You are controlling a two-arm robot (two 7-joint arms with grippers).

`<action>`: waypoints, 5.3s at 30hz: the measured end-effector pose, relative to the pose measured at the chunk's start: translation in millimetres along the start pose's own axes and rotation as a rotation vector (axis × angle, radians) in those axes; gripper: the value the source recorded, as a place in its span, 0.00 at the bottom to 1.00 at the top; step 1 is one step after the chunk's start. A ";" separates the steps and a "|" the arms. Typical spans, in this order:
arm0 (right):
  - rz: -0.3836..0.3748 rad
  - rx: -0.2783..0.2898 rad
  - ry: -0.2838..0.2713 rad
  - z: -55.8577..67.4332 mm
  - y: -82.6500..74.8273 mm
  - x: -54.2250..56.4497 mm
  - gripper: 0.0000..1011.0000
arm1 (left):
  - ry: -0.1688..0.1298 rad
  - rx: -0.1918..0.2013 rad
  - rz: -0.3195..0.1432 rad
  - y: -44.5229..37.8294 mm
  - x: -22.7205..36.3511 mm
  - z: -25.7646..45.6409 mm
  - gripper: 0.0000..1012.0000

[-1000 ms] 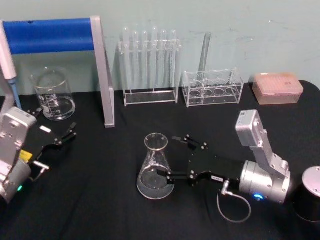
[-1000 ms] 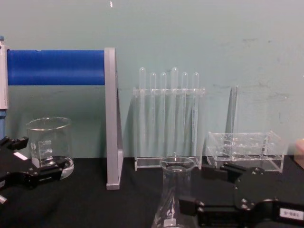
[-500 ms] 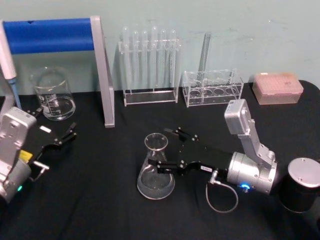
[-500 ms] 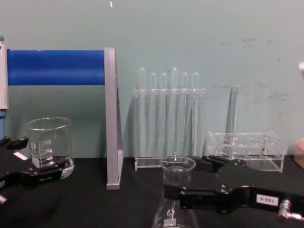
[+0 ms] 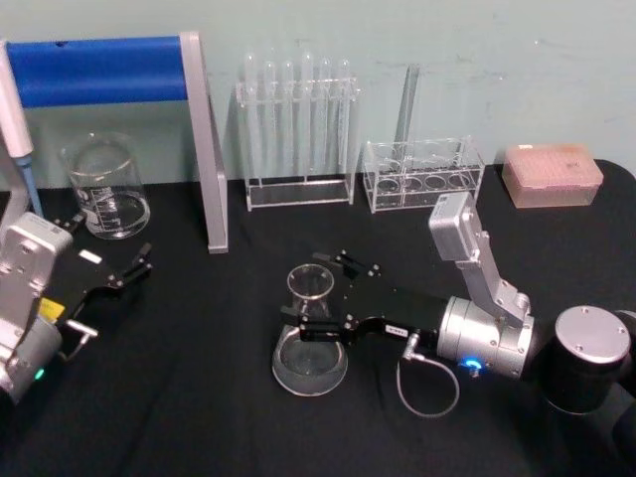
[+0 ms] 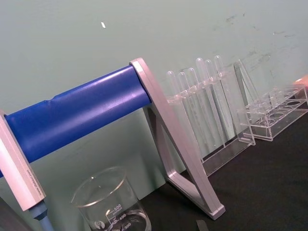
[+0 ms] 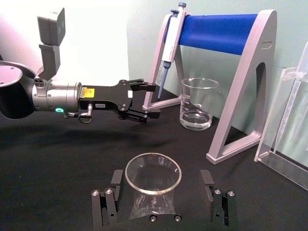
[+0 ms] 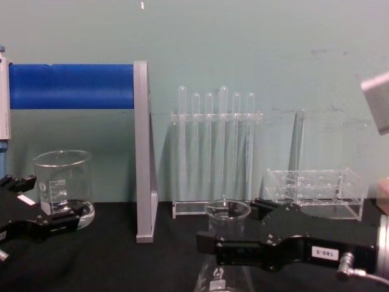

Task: Grasp the erlenmeyer flask with one hand, shake it three times, then place it back.

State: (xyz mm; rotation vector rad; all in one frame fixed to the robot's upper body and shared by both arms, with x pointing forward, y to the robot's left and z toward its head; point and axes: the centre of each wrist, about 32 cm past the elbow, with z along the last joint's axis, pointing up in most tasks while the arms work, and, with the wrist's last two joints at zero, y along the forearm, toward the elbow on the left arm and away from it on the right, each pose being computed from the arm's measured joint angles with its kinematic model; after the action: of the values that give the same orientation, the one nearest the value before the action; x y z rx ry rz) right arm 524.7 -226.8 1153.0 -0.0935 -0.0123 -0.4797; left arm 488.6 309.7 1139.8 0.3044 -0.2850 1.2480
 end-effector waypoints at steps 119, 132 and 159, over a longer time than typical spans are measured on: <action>0.004 0.050 -0.065 73.5 -8.0 -17.7 0.44 | 0.000 0.000 0.000 0.0 0.0 0.0 0.99; 0.236 0.070 -0.082 75.1 -8.5 -37.6 0.44 | 0.000 0.000 0.000 0.0 0.0 0.0 0.99; 0.294 0.077 -0.097 77.7 -8.5 -39.0 0.44 | 0.000 0.000 0.000 0.0 0.0 0.0 0.99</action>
State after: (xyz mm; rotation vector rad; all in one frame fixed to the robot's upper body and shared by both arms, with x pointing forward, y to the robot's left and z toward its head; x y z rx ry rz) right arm 487.0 -209.2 1229.8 -0.0417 -0.1107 -0.1801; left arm 488.6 309.7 1139.8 0.3045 -0.2850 1.2480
